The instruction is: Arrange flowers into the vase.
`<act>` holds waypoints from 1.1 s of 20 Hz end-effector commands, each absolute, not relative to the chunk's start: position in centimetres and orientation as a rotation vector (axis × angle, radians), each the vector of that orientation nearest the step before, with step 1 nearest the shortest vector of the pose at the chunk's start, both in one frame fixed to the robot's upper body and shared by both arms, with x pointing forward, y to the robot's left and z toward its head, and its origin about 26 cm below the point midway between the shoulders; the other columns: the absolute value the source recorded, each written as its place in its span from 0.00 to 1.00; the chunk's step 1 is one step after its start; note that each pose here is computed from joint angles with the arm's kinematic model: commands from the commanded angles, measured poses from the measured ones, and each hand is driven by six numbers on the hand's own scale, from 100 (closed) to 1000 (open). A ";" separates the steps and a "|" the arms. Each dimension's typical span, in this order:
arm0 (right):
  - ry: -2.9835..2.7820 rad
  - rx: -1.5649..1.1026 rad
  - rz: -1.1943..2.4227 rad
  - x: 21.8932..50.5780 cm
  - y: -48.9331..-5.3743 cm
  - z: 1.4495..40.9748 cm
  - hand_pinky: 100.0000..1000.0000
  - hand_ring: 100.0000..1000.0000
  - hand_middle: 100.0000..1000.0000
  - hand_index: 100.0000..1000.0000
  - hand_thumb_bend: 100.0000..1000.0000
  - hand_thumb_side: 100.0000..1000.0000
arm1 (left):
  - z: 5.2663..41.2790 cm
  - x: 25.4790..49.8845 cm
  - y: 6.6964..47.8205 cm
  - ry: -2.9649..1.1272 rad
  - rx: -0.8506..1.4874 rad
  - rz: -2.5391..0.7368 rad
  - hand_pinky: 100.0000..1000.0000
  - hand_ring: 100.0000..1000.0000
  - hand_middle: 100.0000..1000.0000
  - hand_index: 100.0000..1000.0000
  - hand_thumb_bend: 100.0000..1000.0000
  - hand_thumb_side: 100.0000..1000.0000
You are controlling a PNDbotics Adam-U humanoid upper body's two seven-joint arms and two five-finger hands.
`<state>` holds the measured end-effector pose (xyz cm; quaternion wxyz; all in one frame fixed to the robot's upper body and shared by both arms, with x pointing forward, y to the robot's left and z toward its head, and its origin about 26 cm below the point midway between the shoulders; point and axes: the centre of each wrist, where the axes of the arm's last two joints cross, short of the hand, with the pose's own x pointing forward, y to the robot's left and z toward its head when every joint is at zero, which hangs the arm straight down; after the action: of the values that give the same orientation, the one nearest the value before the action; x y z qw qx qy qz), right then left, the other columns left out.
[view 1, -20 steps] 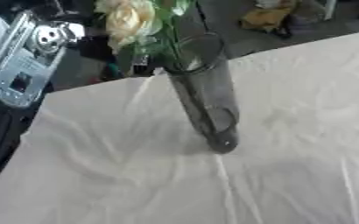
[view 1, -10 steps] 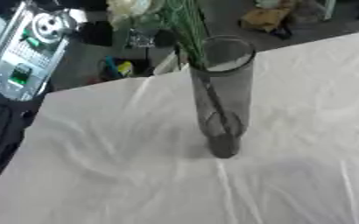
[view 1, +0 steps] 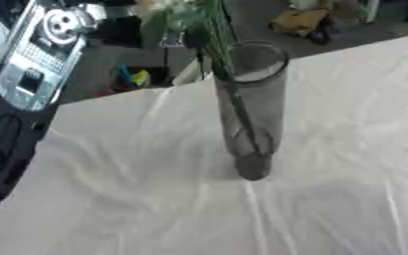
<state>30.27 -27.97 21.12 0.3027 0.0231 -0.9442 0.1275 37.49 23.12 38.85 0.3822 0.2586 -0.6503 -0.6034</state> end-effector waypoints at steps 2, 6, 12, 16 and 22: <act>-2.521 0.050 0.374 30.0 -28.0 21.9 0.65 0.49 0.45 0.73 0.00 1.00 | 40.0 37.2 22.8 -1.674 0.694 -1.557 0.91 0.90 0.93 1.00 0.79 1.00; -2.518 0.047 0.379 30.0 -28.0 22.0 0.65 0.49 0.45 0.73 0.00 1.00 | 40.0 37.4 22.4 -1.667 0.702 -1.572 0.92 0.90 0.93 1.00 0.83 1.00; -2.513 0.047 0.390 30.0 -28.0 22.0 0.65 0.49 0.45 0.73 0.00 1.00 | 40.1 37.8 22.2 -1.609 0.716 -1.620 0.93 0.91 0.93 0.91 0.88 1.00; -2.507 0.045 0.397 30.0 -28.0 21.9 0.65 0.49 0.45 0.73 0.00 1.00 | 40.1 38.4 22.3 -1.573 0.727 -1.649 0.92 0.90 0.90 0.84 0.89 1.00; -2.497 0.043 0.395 29.9 -28.0 21.8 0.65 0.49 0.45 0.73 0.00 1.00 | 38.7 39.8 21.9 -1.508 0.716 -1.772 0.92 0.89 0.89 0.96 0.99 1.00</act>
<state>30.22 -28.01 21.00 0.3132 0.0209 -0.9395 0.1373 40.11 21.39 37.68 0.3589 0.2595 -0.5864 -0.6782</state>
